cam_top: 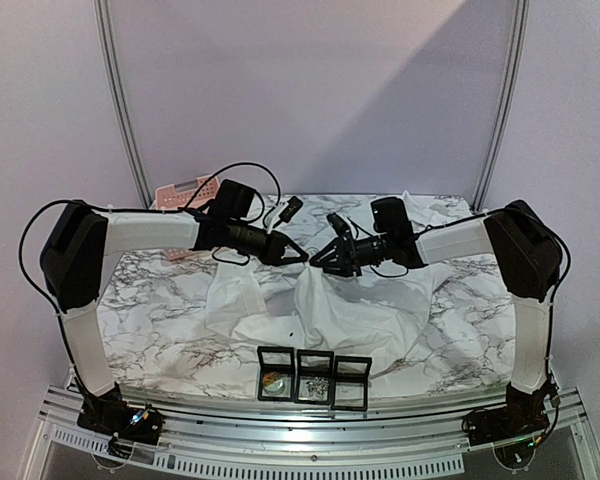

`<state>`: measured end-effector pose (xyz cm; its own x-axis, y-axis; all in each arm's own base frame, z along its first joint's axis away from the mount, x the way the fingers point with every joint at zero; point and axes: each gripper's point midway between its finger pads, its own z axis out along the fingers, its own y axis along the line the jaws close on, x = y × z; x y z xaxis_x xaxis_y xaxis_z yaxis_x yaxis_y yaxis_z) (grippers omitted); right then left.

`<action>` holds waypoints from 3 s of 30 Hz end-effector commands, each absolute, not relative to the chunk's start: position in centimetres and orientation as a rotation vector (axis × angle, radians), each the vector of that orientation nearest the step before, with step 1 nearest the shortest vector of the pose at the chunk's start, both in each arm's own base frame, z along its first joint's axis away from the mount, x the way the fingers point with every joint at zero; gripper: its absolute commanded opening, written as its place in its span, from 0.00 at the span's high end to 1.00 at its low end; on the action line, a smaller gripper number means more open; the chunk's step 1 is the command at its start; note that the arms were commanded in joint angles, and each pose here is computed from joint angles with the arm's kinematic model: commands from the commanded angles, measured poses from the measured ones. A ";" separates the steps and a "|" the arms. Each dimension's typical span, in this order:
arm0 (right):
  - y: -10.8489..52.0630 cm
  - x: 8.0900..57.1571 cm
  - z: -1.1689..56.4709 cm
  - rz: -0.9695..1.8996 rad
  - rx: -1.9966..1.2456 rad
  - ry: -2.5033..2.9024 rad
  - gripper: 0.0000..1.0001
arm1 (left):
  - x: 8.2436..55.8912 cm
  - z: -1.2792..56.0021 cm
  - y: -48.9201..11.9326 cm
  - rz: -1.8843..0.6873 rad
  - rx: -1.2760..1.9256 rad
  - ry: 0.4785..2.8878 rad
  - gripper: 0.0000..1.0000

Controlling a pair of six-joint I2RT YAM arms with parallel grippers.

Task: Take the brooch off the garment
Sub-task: Open the brooch with the flattened clothing.

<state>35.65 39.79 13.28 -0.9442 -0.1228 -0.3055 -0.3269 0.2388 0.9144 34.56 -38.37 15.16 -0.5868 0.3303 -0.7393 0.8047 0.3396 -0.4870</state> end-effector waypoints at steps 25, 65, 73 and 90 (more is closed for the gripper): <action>36.0 32.0 20.2 1.576 -0.804 1.860 0.33 | 30.5 19.6 -40.2 -1.515 1.121 1.929 1.00; 38.7 31.1 17.9 1.664 -0.886 1.913 0.83 | 30.6 19.8 -40.3 -1.526 1.110 1.929 1.00; 38.8 31.0 17.9 1.679 -0.886 1.908 0.92 | 30.6 19.8 -40.3 -1.523 1.110 1.928 1.00; 39.4 34.4 15.4 1.624 -0.638 2.124 1.00 | 29.6 20.0 -40.4 -1.494 1.163 1.907 1.00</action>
<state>31.73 38.94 17.41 -0.7554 -0.1715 -0.6324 -0.6506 0.0816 0.7550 31.75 -39.27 17.42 -0.6137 0.3342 -0.7153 0.7850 0.1617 -0.5980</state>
